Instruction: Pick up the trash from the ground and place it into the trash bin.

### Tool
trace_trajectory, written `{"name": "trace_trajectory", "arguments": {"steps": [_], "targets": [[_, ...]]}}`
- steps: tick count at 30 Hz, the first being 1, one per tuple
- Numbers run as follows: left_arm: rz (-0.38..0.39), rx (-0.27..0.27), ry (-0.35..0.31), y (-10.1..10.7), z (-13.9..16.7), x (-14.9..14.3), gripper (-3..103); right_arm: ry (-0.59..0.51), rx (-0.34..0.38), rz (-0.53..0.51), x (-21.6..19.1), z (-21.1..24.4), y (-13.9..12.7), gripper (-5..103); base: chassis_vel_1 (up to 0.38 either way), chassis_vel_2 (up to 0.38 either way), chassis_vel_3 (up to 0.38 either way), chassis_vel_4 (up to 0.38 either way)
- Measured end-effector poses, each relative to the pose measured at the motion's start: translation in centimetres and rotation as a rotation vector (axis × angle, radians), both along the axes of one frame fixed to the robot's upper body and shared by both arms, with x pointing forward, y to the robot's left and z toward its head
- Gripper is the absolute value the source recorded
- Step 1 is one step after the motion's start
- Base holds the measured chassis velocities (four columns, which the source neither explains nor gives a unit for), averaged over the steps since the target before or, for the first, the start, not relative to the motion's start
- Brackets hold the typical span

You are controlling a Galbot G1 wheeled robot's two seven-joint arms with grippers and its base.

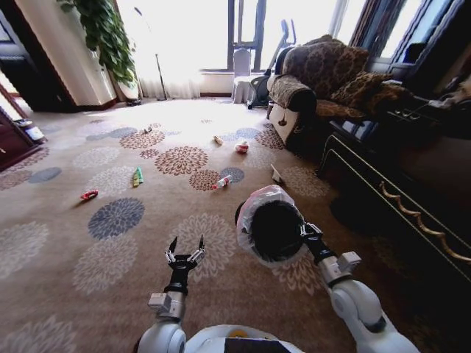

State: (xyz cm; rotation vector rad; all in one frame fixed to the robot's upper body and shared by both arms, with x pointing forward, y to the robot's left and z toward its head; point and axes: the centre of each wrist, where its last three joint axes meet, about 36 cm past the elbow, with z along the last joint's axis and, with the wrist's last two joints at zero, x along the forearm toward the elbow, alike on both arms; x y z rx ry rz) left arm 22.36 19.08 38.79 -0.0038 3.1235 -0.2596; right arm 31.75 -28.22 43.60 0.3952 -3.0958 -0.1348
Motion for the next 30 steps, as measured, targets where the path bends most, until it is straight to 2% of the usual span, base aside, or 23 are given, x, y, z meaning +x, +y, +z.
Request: {"name": "trace_trajectory", "arguments": {"steps": [7, 18, 23, 30], "targets": [[-0.002, -0.001, 0.002, -0.1, -0.1, -0.1, 97, 0.005, -0.005, 0.0, -0.2, -0.1, 0.0, 0, -0.189, 0.283, 0.197, -0.295], [-0.009, 0.008, 0.007, 0.0, -0.5, 0.1, 97, -0.01, 0.0, -0.006, -0.2, -0.2, -0.4, 0, 0.011, 0.255, -0.02, -0.263], [-0.011, 0.015, 0.01, 0.3, -0.7, 0.3, 97, -0.015, -0.013, -0.02, -0.1, -0.5, -1.2, 0, 0.011, 0.158, 0.013, -0.13], [-0.004, 0.012, 0.015, 0.7, -1.0, 0.5, 97, 0.0, -0.017, -0.034, 0.1, -0.4, -2.1, 0, -0.001, -0.046, -0.004, 0.033]]}}
